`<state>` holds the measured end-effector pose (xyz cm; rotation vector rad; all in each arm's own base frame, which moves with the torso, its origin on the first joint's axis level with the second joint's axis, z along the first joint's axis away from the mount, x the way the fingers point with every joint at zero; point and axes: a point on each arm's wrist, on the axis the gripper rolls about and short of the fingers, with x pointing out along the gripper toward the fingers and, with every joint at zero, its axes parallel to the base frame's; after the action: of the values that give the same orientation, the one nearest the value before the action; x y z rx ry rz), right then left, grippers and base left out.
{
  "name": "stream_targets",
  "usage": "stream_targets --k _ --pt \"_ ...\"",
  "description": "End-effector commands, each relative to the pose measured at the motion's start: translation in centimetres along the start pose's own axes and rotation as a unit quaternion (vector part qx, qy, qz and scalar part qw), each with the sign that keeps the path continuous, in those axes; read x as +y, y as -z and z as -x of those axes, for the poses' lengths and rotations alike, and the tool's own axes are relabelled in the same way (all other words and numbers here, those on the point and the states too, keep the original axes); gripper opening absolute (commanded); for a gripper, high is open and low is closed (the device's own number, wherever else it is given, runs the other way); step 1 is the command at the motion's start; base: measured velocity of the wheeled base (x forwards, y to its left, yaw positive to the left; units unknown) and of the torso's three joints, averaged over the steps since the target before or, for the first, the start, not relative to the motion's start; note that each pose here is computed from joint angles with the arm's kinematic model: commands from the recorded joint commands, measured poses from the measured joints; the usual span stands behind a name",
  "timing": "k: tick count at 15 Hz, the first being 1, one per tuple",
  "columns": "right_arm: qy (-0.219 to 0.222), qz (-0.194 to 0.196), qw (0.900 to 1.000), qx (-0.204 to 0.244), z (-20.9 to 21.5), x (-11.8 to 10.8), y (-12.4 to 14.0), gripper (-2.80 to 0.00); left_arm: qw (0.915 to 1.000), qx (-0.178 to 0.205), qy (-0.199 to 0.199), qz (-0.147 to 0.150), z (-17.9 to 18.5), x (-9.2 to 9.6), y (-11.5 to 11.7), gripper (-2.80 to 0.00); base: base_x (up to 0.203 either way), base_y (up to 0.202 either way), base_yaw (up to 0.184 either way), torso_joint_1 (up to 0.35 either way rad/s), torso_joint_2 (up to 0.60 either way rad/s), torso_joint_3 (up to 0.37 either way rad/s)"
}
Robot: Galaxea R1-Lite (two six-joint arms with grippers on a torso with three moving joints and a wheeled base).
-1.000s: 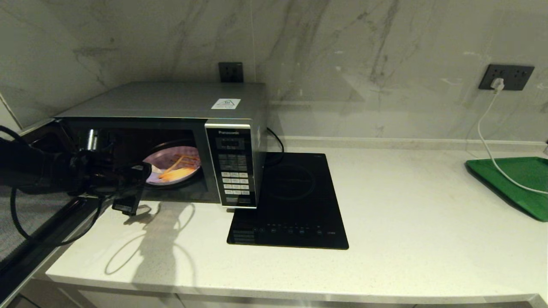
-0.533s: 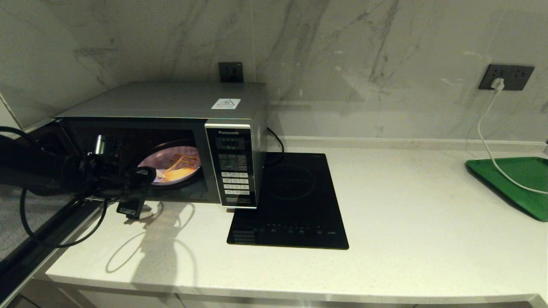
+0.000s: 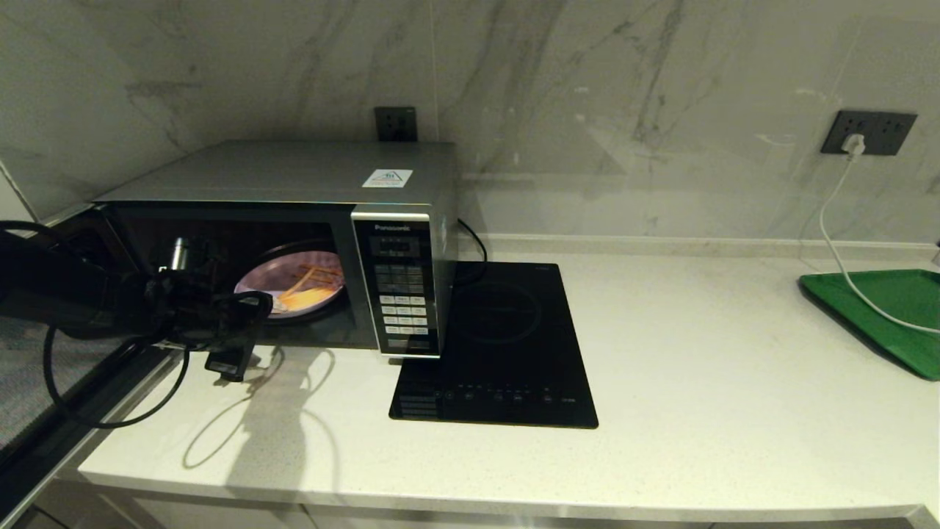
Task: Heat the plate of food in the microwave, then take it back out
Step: Take the plate out of the microwave
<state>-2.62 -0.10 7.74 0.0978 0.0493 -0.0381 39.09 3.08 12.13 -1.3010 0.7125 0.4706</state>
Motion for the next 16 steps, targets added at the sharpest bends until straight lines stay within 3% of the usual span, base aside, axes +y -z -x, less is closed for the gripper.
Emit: stream_targets --k 1,16 --pt "0.0 0.0 1.0 0.001 -0.02 0.0 0.03 -2.8 1.0 0.001 -0.003 0.003 -0.21 0.12 0.03 -2.8 0.0 0.0 0.0 0.0 0.0 0.0" --pt "0.0 0.0 1.0 0.001 -0.01 0.0 -0.01 -2.8 1.0 0.004 -0.001 -0.002 0.49 -0.25 0.4 -2.8 0.0 0.0 0.0 0.0 0.0 0.0"
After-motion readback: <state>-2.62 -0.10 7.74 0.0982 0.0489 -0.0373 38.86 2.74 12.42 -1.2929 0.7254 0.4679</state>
